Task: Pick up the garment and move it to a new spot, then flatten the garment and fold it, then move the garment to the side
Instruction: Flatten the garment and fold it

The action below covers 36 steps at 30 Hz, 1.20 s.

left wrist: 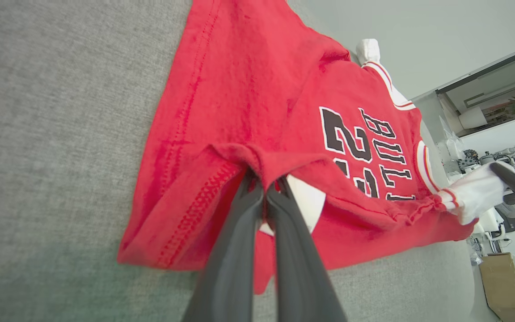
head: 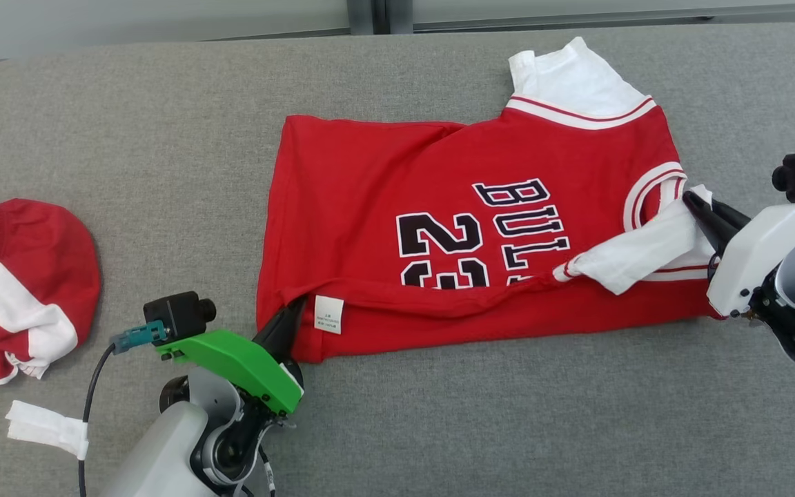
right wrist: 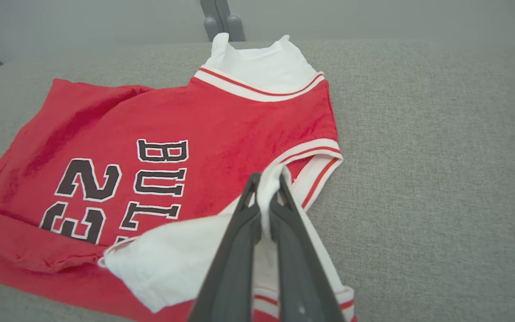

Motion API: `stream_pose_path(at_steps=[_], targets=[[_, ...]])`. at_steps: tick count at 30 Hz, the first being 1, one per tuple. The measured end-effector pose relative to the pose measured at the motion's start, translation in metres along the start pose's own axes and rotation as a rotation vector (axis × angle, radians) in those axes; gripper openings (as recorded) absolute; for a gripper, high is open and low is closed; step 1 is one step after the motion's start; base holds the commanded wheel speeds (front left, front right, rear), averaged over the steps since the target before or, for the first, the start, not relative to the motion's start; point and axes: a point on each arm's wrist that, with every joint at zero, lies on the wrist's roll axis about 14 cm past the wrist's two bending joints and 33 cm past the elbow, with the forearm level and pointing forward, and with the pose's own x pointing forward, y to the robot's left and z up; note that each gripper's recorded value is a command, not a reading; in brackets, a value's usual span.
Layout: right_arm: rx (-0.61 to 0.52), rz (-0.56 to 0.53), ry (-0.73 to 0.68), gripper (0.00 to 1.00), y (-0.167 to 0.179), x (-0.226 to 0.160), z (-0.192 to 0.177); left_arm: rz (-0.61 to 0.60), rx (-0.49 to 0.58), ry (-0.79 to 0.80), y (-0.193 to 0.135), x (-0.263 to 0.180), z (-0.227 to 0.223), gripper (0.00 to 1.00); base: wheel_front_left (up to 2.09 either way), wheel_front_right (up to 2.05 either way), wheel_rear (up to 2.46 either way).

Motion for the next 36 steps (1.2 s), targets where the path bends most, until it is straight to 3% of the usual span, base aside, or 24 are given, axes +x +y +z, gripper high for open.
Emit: stream_pose_path(at_steps=[1,2,3,4,5,18,24,29,36], targets=[[-0.005,-0.007,-0.009,0.02,-0.002,0.002,0.001,0.002,-0.003,-0.004,0.0,0.001,0.001,0.0,0.0,0.0,0.0],[-0.005,-0.007,-0.011,0.2,-0.001,0.005,0.001,0.002,-0.004,-0.006,-0.001,0.002,0.001,0.0,0.0,0.0,0.0],[-0.004,-0.007,-0.016,0.75,0.0,0.007,0.001,0.01,-0.004,-0.01,0.001,0.003,0.002,0.09,0.0,0.0,0.0],[0.001,-0.009,-0.026,1.0,0.0,0.009,0.001,0.021,-0.002,-0.016,0.003,0.003,0.003,0.28,0.0,0.0,0.0],[0.002,-0.012,-0.03,1.0,0.0,0.01,0.002,0.031,0.003,-0.026,0.005,0.003,0.004,1.0,0.0,0.0,0.0],[-0.03,-0.046,-0.277,1.0,-0.008,0.004,0.053,0.112,0.11,-0.092,0.025,-0.007,0.017,1.0,0.0,0.0,0.0],[-0.005,-0.096,-0.101,1.0,-0.023,-0.008,0.001,0.153,0.251,-0.129,0.029,-0.016,0.018,1.0,0.0,0.0,0.0],[0.057,-0.192,0.01,1.0,-0.042,-0.025,-0.038,0.145,0.482,-0.148,0.019,-0.018,0.01,1.0,0.0,0.0,0.0],[0.089,-0.209,0.051,1.0,-0.028,-0.033,-0.06,0.139,0.593,-0.135,0.01,-0.02,-0.012,1.0,0.0,0.0,0.0]])
